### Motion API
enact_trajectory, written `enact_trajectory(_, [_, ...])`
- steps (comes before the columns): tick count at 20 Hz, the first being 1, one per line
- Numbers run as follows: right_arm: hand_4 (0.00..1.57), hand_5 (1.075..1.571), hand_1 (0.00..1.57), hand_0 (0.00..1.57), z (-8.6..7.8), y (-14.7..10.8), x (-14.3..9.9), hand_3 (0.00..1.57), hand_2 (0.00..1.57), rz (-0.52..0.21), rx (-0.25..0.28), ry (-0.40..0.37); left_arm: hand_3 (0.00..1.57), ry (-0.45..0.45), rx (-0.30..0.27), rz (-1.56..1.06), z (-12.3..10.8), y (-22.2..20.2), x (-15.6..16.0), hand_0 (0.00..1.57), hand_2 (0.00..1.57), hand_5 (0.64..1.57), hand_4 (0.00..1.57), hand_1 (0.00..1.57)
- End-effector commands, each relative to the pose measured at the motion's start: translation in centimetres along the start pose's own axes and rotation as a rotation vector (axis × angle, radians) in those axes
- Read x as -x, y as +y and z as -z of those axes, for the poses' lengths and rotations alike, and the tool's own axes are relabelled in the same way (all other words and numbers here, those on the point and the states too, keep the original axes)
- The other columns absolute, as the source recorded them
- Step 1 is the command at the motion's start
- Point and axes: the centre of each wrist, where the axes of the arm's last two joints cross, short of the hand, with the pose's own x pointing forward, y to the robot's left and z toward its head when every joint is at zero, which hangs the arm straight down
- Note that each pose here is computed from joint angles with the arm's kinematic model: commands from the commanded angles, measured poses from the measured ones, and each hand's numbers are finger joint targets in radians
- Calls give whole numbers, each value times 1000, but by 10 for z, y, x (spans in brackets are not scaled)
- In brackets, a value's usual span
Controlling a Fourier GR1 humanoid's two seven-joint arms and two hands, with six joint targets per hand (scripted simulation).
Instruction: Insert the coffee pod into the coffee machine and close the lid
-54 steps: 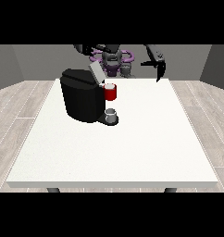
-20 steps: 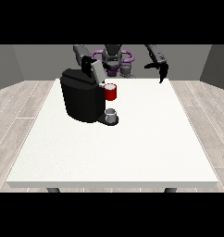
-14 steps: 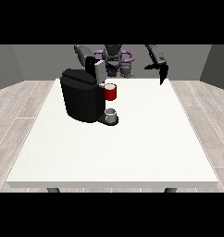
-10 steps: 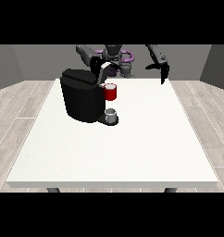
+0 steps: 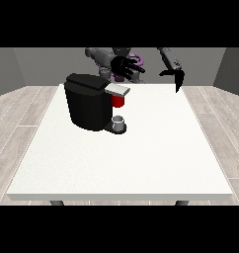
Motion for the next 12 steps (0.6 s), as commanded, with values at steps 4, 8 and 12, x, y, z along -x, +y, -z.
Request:
enact_trajectory(4, [393, 1571, 0, 0, 20, 17, -31, 0, 0, 48, -69, -66, 0, -11, -9, -28, 1, -6, 11, 0, 0, 1571, 398, 0])
enact_trajectory(8, [394, 1571, 0, 0, -18, 38, -4, 0, 0, 74, -141, -35, 0, 29, -15, -25, -14, 2, 19, 0, 0, 1571, 341, 0])
enact_trajectory(12, [487, 1571, 0, 0, -40, 49, 20, 0, 0, 54, -217, -7, 0, 53, 26, -48, -5, -10, 17, 0, 0, 1571, 366, 0])
